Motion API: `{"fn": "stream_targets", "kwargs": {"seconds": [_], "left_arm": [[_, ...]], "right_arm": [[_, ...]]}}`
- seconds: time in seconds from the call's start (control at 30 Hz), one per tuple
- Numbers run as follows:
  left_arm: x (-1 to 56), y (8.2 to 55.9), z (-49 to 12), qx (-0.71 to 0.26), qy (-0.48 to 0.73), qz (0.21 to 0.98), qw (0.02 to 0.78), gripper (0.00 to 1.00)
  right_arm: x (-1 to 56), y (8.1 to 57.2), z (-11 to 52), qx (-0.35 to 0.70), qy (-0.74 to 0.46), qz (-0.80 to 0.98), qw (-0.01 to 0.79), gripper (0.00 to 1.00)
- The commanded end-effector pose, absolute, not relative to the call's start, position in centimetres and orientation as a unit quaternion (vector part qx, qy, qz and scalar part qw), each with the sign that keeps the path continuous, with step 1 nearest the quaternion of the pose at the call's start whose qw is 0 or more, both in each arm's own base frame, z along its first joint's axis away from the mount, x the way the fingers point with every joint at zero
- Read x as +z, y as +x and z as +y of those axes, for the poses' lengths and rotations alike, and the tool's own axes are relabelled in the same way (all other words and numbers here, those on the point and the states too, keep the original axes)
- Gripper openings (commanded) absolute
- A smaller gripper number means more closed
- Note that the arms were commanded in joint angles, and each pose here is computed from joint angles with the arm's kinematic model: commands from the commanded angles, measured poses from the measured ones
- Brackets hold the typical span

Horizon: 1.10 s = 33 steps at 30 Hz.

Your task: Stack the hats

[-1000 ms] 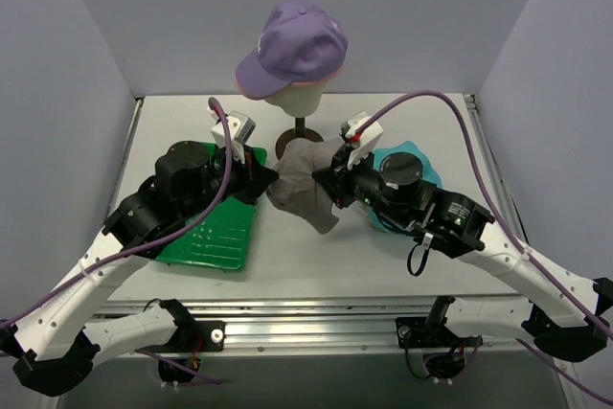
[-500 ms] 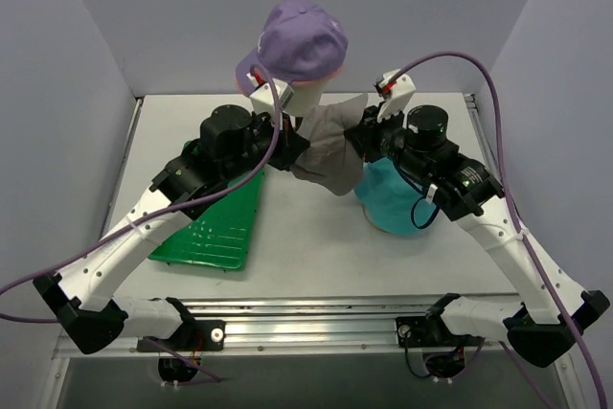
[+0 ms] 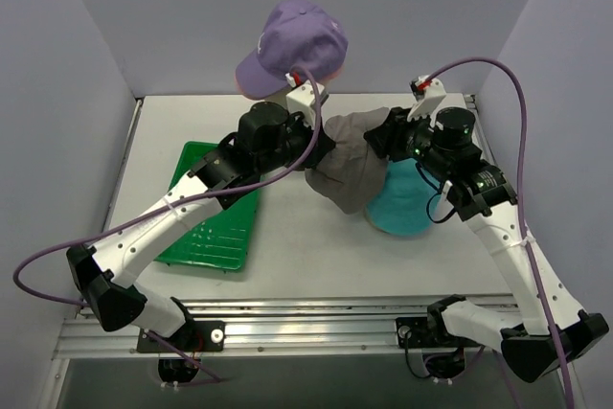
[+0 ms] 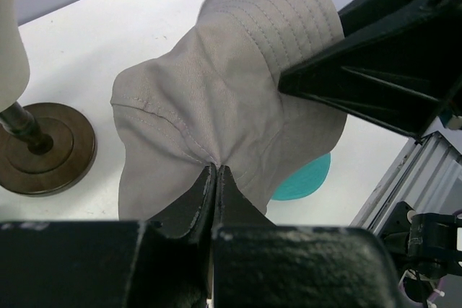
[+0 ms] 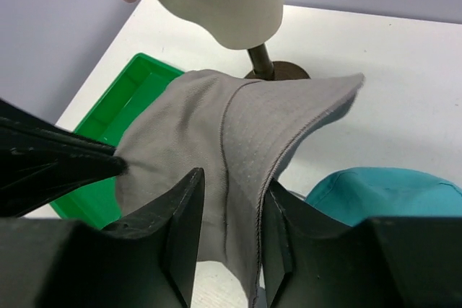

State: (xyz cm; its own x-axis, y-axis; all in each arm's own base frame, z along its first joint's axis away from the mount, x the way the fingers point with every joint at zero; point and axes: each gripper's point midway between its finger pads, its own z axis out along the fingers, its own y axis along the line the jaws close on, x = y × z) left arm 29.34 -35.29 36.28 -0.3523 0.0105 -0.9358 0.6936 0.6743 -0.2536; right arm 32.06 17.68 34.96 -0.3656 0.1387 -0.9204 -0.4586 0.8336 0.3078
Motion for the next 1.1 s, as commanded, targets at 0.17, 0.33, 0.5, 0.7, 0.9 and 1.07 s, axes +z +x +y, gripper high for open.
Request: {"fn": "stream_targets", "kwargs": {"seconds": [0.17, 0.33, 0.5, 0.7, 0.9, 1.07], "left_arm": [[41.1, 29.6, -38.0, -0.362, 0.239, 0.696, 0.572, 0.02], [41.3, 28.9, -39.5, -0.37, 0.252, 0.689, 0.57, 0.02], [41.9, 28.4, -40.3, -0.346, 0.26, 0.686, 0.585, 0.02], [41.1, 28.2, -41.9, -0.331, 0.279, 0.684, 0.588, 0.02], [40.5, 28.2, -43.8, -0.324, 0.291, 0.68, 0.589, 0.02], [39.4, 28.5, -45.4, -0.31, 0.306, 0.684, 0.585, 0.02]], "right_arm": [[37.4, 30.0, 16.6, 0.285, -0.085, 0.753, 0.588, 0.01], [35.6, 30.6, 14.1, 0.23, -0.038, 0.775, 0.588, 0.0], [34.1, 29.8, 12.0, 0.203, 0.002, 0.781, 0.591, 0.06], [32.1, 29.2, 10.1, 0.181, 0.03, 0.787, 0.589, 0.13], [29.4, 29.9, 7.0, 0.123, 0.083, 0.803, 0.578, 0.15], [29.0, 30.1, 5.8, 0.113, 0.096, 0.799, 0.583, 0.2]]}}
